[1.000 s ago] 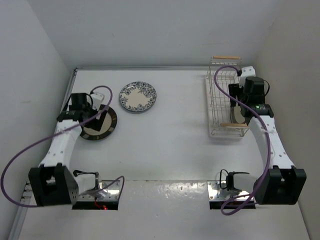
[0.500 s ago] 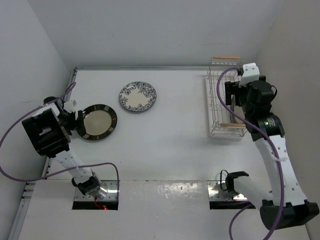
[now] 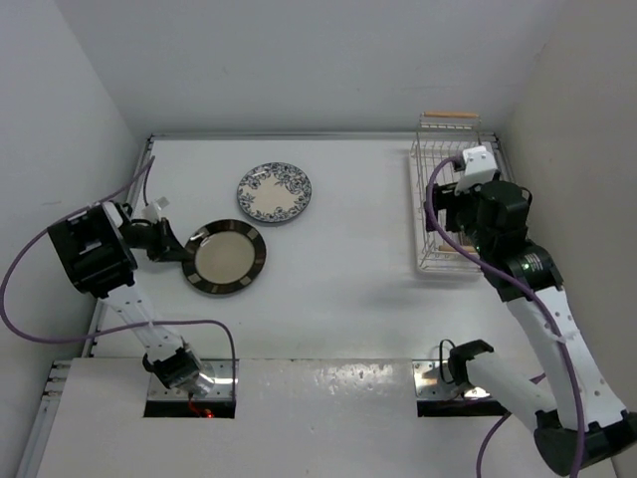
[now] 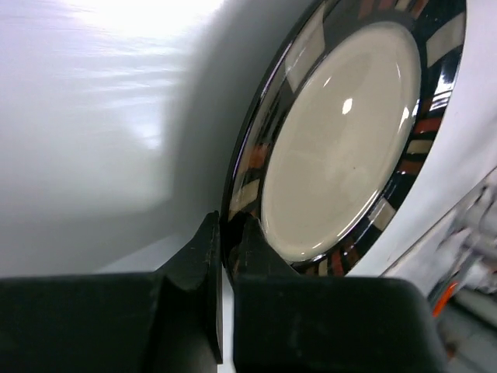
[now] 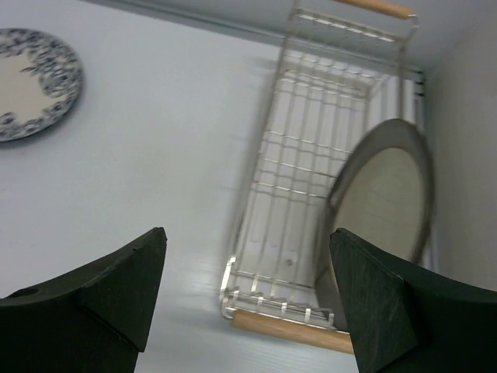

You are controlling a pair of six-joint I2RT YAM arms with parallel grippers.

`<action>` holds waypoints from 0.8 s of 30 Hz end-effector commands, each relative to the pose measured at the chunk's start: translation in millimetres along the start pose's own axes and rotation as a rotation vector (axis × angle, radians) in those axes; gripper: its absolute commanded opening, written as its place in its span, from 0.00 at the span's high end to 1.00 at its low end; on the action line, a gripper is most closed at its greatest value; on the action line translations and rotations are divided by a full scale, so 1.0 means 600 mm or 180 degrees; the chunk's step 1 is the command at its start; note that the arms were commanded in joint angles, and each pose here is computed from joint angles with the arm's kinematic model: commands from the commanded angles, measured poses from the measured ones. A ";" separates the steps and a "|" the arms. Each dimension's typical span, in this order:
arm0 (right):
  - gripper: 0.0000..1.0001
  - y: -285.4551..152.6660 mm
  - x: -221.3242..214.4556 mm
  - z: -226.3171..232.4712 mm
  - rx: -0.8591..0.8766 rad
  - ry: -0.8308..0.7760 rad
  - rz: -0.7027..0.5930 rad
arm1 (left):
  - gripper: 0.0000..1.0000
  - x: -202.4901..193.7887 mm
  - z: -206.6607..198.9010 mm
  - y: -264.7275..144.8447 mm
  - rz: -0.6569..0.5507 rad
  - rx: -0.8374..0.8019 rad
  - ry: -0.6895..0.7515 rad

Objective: Load the plates into the dish rack

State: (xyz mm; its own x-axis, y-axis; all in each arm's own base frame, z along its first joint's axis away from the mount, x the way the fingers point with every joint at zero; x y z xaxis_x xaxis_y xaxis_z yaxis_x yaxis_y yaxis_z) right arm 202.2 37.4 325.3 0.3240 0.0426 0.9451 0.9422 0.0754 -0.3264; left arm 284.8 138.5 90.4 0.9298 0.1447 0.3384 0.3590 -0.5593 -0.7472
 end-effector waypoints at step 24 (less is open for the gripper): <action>0.31 0.173 -0.202 0.427 0.3038 0.0960 0.1329 | 1.00 -0.042 -0.452 -0.065 -0.0205 -0.1018 0.3968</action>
State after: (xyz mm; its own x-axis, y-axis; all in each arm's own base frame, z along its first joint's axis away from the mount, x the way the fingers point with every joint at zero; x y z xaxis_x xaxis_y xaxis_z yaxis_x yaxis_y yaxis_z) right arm 238.0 270.6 156.2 0.7582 0.0931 0.6453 0.3575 0.7684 -0.5308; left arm 234.4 -54.0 248.8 0.2285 -0.6525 0.7226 0.2173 -0.6893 -0.6911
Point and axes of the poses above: each gripper's point midway between its finger pads, its own y axis out along the fingers, its own z axis along the line the jaws close on, x = y × z, the point moved 10 cm from there along -y, back along the fingers, and after that the axes turned 8 degrees about y, right-handed, at the moved point
